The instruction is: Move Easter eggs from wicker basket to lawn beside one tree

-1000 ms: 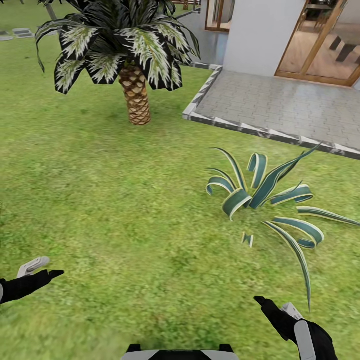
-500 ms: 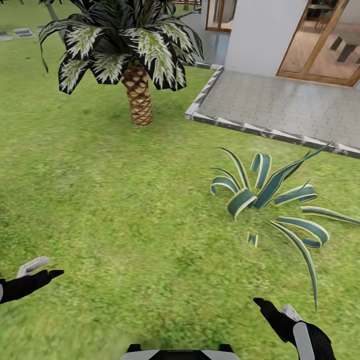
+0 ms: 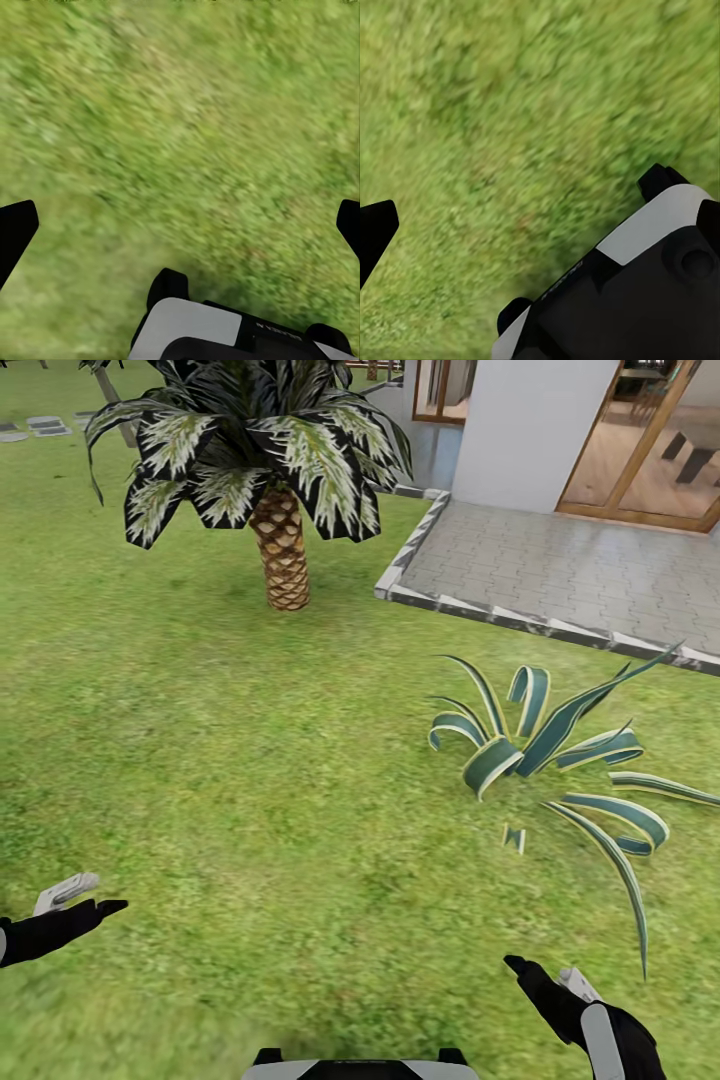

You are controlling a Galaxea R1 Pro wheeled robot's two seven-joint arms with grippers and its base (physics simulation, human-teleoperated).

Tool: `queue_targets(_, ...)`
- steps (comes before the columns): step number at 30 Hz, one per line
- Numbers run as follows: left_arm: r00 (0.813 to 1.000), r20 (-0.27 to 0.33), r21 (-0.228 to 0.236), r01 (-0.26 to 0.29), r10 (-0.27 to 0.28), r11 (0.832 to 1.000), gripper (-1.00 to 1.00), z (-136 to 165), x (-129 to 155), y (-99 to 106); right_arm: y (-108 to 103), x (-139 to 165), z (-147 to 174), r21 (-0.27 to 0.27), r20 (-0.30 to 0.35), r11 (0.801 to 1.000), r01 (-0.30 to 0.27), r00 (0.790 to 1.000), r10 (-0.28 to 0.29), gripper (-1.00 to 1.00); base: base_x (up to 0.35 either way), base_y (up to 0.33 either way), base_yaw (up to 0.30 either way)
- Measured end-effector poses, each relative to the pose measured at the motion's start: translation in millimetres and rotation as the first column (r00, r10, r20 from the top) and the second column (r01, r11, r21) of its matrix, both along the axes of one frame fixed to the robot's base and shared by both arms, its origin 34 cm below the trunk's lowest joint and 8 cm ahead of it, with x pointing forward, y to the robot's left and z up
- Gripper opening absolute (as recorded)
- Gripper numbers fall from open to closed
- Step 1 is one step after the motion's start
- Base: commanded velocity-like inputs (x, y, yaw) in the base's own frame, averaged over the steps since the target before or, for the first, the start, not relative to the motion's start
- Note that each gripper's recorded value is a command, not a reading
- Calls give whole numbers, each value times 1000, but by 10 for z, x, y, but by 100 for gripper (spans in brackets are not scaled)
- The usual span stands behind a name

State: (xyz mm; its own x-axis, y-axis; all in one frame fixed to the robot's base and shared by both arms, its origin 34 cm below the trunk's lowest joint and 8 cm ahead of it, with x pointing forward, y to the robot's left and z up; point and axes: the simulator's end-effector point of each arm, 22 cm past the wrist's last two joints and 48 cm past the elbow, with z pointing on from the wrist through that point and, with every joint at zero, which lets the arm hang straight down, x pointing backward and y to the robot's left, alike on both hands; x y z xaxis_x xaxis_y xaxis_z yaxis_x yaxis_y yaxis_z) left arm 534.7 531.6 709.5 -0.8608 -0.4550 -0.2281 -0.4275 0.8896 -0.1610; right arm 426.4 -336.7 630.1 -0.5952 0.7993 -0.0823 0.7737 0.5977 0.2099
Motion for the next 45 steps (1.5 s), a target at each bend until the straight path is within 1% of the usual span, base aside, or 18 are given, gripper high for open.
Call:
queue_targets(10,1000,0,1,0,0,1000,100,-1,-1,1,25,4,-2,3,0,1000,-4,1000,4,100,0,16,0)
queue_targets(15,1000,0,1,0,0,1000,100,0,-1,1,117,50,-6,10,2,999,-41,999,41,100,0,0,0)
queue_targets(18,1000,0,1,1,-1,1000,100,1,1,0,138,62,-6,12,3,999,-51,999,51,100,0,0,37)
queue_targets(29,1000,-1,0,1,-1,1000,100,-4,-5,-6,161,73,-6,14,5,998,-57,998,57,100,0,0,208)
queue_targets(45,1000,-3,1,3,-3,1000,100,-10,-6,-16,171,77,-5,16,6,998,-58,998,58,100,0,0,9)
